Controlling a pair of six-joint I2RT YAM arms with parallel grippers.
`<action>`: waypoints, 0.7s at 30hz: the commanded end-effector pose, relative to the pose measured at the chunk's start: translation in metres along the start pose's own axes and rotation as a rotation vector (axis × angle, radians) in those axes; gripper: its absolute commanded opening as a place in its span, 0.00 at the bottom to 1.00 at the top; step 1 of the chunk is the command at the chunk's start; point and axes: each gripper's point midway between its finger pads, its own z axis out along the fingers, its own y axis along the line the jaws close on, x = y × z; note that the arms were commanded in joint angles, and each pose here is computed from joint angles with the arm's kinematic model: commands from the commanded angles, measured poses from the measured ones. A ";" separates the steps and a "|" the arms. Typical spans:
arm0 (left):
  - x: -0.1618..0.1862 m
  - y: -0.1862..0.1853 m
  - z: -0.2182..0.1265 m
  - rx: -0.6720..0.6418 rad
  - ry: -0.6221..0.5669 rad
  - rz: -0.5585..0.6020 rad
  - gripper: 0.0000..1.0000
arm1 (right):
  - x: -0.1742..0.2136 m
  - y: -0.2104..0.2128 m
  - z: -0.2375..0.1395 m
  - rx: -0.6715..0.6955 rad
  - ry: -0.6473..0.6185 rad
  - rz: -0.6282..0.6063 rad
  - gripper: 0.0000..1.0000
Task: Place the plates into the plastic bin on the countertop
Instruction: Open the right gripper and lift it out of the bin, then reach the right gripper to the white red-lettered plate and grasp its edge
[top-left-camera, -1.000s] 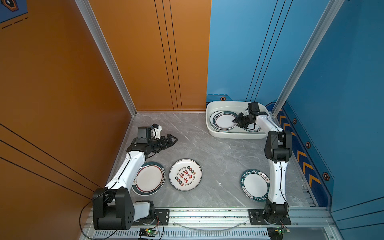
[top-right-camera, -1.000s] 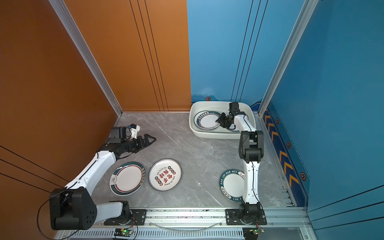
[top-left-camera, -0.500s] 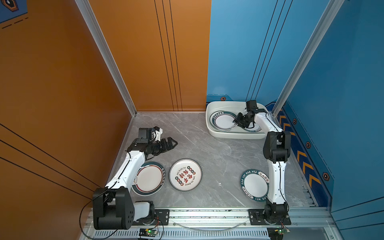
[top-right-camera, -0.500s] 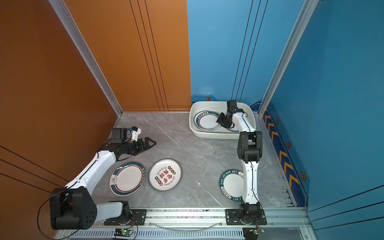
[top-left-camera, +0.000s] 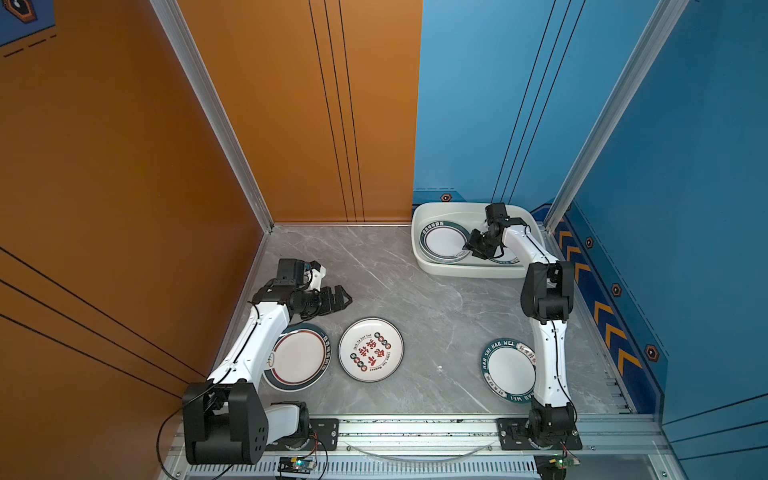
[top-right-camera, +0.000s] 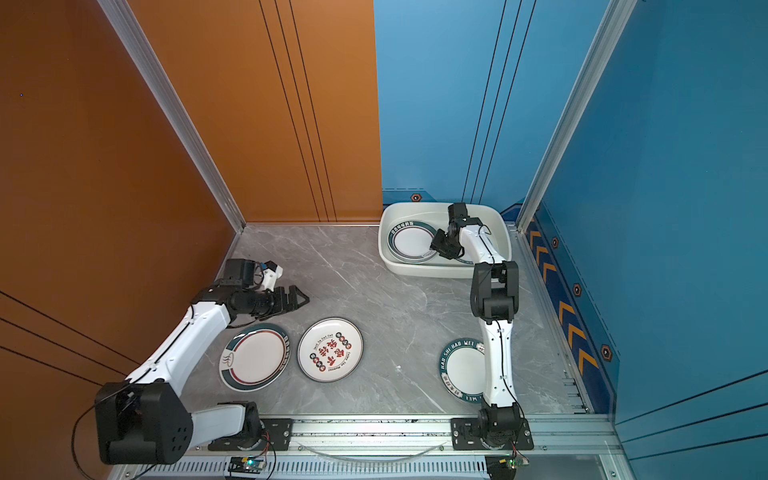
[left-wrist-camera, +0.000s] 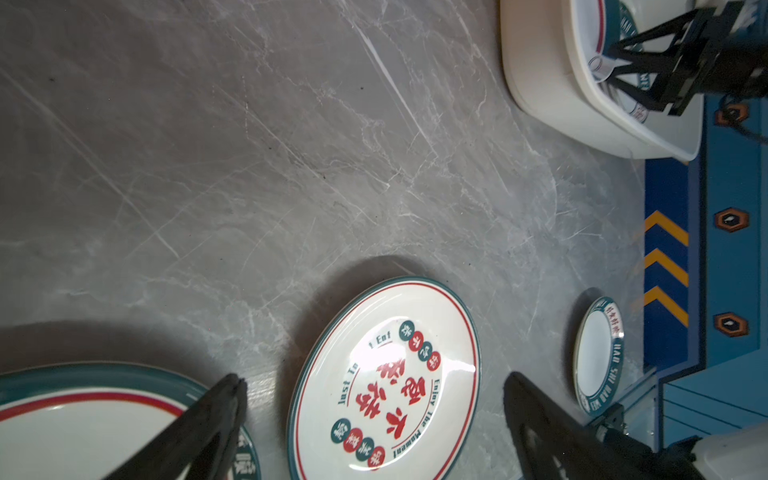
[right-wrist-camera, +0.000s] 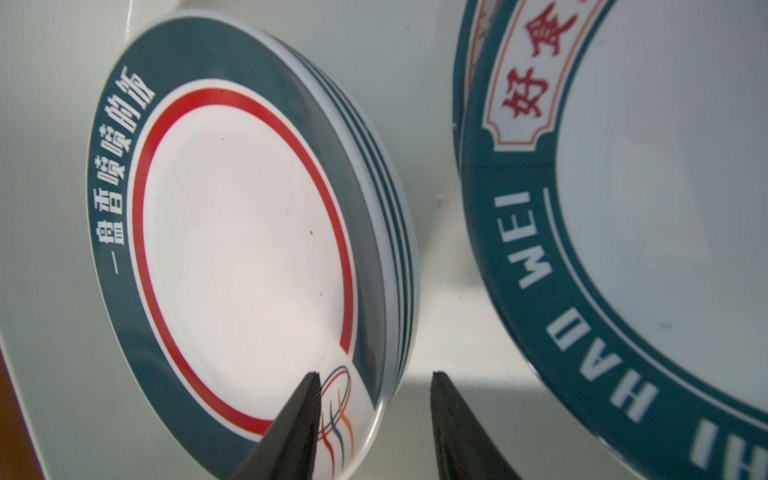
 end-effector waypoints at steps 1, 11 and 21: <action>0.010 0.003 -0.008 -0.066 0.058 0.075 0.99 | -0.005 0.013 -0.021 0.003 -0.029 -0.055 0.47; 0.023 -0.006 -0.001 -0.037 0.147 0.127 0.99 | -0.001 0.073 -0.115 -0.132 -0.136 -0.229 0.50; -0.010 -0.032 -0.008 0.084 0.062 0.119 0.99 | 0.149 0.121 -0.141 -0.383 0.156 -0.455 0.55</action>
